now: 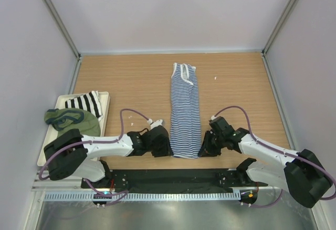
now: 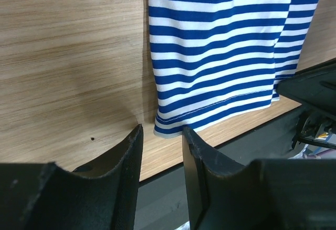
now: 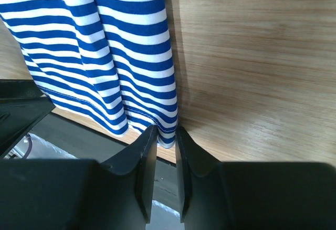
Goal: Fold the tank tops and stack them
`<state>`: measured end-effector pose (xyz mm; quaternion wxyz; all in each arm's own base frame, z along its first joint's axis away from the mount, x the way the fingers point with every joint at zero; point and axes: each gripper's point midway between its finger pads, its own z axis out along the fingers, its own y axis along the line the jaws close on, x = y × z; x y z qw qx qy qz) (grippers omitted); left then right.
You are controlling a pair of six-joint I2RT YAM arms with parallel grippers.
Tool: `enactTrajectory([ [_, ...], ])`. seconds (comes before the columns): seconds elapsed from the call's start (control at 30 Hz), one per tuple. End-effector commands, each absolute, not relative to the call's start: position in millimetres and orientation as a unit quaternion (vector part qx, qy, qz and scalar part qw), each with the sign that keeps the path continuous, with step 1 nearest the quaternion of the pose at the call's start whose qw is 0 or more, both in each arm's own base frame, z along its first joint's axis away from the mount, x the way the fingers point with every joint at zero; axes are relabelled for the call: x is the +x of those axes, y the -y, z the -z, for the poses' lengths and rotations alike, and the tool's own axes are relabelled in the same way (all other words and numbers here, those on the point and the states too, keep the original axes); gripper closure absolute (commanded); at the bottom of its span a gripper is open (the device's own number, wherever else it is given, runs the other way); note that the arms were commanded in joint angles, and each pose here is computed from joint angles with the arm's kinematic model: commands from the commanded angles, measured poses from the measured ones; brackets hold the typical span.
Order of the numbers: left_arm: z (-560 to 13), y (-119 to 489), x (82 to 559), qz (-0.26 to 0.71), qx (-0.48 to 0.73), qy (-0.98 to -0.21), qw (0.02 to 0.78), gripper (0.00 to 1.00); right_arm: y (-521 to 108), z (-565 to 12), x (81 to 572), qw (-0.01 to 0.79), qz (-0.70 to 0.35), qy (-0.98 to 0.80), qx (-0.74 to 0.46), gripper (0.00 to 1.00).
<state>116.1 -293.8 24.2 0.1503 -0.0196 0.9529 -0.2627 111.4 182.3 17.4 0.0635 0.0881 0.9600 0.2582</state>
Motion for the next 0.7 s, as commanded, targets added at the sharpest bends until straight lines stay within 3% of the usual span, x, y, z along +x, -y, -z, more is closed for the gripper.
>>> enactTrajectory([
  [0.0,-51,308,133,0.302,-0.027,-0.933,0.195,0.63,-192,-24,121,0.079,-0.274,-0.955,0.086,0.78],
  [0.13,-46,309,136,0.298,-0.029,-0.933,0.201,0.64,-192,-25,122,0.084,-0.271,-0.955,0.083,0.84],
  [0.23,-40,316,135,0.302,-0.028,-0.934,0.189,0.72,-192,-24,122,0.082,-0.269,-0.956,0.081,0.87],
  [0.33,-37,319,132,0.304,-0.025,-0.935,0.180,0.98,-194,-28,123,0.085,-0.271,-0.956,0.077,0.95],
  [0.4,-43,318,132,0.311,-0.026,-0.932,0.182,1.00,-193,-32,122,0.087,-0.270,-0.956,0.073,0.99],
  [0.67,-71,315,135,0.307,-0.010,-0.931,0.196,1.00,-193,-71,143,0.144,-0.270,-0.951,0.054,0.99],
])
